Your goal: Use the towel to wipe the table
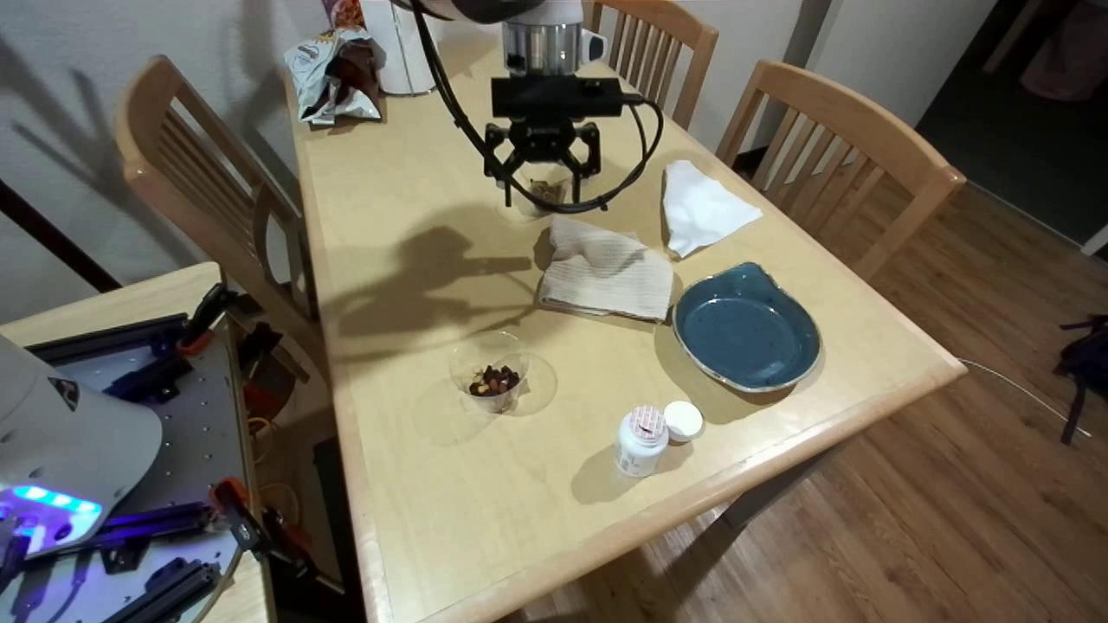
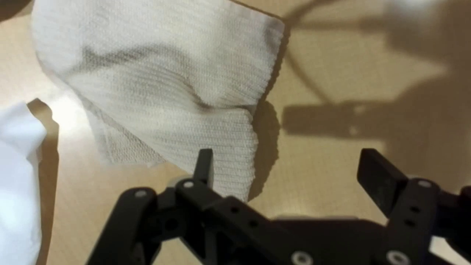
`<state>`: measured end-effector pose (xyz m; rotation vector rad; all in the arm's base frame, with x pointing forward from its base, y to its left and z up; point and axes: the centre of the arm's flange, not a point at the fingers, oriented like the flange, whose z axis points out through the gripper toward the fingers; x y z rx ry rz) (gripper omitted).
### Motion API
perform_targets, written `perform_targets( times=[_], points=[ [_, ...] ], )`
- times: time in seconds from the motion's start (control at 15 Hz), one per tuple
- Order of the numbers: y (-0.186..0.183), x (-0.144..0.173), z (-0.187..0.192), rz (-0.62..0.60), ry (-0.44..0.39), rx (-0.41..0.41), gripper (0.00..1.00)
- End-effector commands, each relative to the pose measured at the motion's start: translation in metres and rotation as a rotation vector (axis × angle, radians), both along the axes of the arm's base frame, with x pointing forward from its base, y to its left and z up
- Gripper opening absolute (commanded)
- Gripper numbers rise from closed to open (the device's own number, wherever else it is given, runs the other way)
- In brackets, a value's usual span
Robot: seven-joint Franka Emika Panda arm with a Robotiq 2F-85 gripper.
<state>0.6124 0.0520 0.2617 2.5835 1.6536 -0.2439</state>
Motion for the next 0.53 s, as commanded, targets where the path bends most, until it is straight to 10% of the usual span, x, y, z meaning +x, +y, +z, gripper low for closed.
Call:
perform_targets(
  times=[0.0, 0.47],
  points=[
    [-0.012, 0.026, -0.013, 0.027, -0.021, 0.003, 1.0],
    [-0.013, 0.047, -0.019, 0.07, -0.079, 0.045, 1.0]
  ],
)
